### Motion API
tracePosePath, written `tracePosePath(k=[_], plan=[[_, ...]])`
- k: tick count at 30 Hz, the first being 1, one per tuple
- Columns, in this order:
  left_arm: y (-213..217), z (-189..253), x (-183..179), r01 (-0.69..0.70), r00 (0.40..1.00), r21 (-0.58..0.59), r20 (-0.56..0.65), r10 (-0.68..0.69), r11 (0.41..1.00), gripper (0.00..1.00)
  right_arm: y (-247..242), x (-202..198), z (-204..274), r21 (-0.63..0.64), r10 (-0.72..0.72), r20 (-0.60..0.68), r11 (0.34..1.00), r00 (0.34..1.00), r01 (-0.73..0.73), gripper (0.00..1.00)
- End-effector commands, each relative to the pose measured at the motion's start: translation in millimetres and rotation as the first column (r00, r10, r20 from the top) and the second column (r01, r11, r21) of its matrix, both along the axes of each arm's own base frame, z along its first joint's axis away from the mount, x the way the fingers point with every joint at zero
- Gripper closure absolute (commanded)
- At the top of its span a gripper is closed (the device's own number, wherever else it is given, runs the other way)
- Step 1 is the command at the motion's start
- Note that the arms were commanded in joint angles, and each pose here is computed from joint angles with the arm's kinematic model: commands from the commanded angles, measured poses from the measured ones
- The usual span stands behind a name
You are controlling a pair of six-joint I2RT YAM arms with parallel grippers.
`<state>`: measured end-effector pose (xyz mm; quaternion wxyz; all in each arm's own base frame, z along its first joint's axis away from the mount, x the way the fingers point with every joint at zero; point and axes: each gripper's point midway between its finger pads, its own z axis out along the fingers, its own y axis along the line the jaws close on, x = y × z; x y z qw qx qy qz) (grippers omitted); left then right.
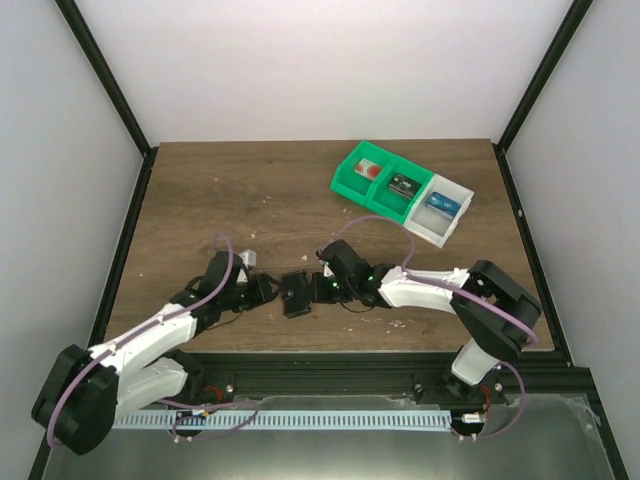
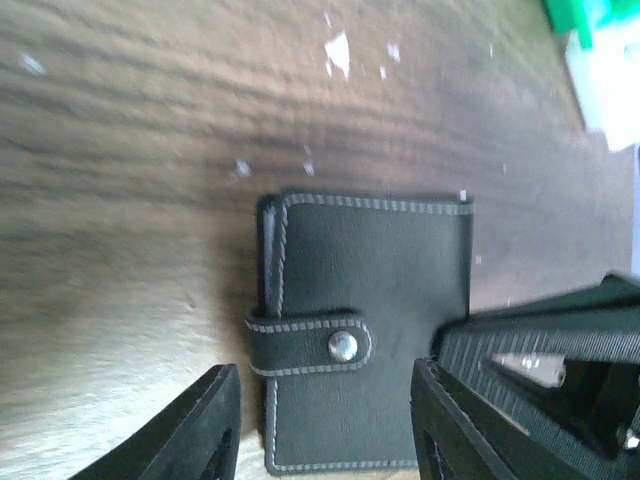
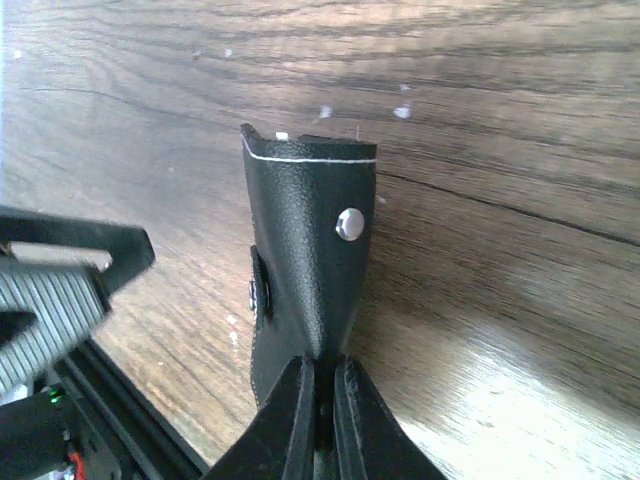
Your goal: Take the credit cards out of the card holder
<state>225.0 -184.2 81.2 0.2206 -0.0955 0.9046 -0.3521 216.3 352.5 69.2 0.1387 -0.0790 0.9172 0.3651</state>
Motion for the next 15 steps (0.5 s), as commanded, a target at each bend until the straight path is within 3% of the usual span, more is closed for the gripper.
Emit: tracePosePath(k=[1,5,15], plan=[[-34.4,5.4,-10.3,0.161,0.987,-0.040,0.022,-0.160,0.986,0.51,-8.7,7.4,7.9,-0.059,-0.048,0.037,0.997,0.998,0.050,0.99],[-53.1,5.9,-15.4,0.230,0.973,-0.021,0.030,-0.230,0.973,0.51,-8.8,8.5,11.1,-0.055,-0.054,0.042,0.997,0.998,0.056,1.00],[-52.3,-20.1,-11.5,0.237,0.972,0.043,-0.014,-0.236,0.971,0.52,-0.7,3.6,29.1,0.028,-0.020,0.058,0.999,0.998,0.019,0.99]])
